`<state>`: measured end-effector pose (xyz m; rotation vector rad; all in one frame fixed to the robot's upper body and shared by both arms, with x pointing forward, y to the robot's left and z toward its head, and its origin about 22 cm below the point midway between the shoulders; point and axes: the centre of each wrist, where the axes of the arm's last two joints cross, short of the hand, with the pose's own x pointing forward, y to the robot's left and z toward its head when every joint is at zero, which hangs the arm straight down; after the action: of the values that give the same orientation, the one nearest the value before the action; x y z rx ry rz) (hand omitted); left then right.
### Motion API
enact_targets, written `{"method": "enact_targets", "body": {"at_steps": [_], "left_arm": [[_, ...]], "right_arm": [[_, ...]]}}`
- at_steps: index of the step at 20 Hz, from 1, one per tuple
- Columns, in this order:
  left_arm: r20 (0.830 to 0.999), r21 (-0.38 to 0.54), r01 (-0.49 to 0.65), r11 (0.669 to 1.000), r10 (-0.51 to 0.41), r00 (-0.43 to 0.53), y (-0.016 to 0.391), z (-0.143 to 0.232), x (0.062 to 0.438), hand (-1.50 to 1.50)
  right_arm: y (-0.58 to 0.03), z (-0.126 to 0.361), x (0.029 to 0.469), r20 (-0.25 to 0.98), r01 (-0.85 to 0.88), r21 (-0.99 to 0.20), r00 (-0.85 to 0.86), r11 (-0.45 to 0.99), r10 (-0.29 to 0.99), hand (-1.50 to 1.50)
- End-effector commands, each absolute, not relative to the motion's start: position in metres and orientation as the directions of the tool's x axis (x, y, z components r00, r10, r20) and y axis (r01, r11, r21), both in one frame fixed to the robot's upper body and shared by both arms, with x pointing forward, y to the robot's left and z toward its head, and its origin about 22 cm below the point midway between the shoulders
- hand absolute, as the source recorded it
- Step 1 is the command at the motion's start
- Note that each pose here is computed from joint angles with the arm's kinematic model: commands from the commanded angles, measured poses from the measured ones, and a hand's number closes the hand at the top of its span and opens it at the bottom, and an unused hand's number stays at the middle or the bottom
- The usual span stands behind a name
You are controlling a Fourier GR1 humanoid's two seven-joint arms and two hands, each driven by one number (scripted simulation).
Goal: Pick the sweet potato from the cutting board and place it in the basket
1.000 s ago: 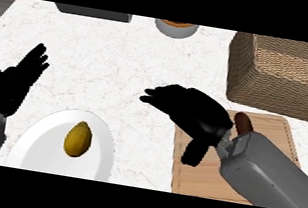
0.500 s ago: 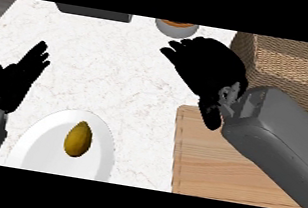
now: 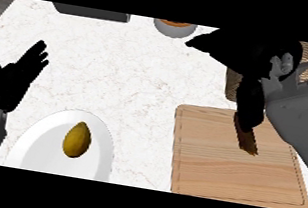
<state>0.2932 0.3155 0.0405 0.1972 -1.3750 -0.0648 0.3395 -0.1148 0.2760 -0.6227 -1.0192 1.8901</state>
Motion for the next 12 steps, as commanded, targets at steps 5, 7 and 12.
{"method": "enact_targets", "body": {"at_steps": [5, 7, 12], "left_arm": [[0.966, 0.193, -0.065, 0.979, -0.178, 0.188, 0.329, 0.031, 0.291, 0.0], [0.968, 0.18, -0.068, 0.981, -0.164, 0.192, 0.325, 0.039, 0.293, 0.0], [0.971, 0.16, -0.059, 0.985, -0.147, 0.189, 0.301, 0.04, 0.285, 0.0]], "right_arm": [[-0.178, 0.3, 0.322, 0.09, -0.482, -0.857, -0.487, -0.181, 0.869, -1.5], [-0.194, 0.282, 0.304, 0.11, -0.483, -0.86, -0.494, -0.166, 0.863, -1.5], [-0.211, 0.234, 0.302, 0.129, -0.495, -0.857, -0.477, -0.144, 0.87, -1.5]]}}
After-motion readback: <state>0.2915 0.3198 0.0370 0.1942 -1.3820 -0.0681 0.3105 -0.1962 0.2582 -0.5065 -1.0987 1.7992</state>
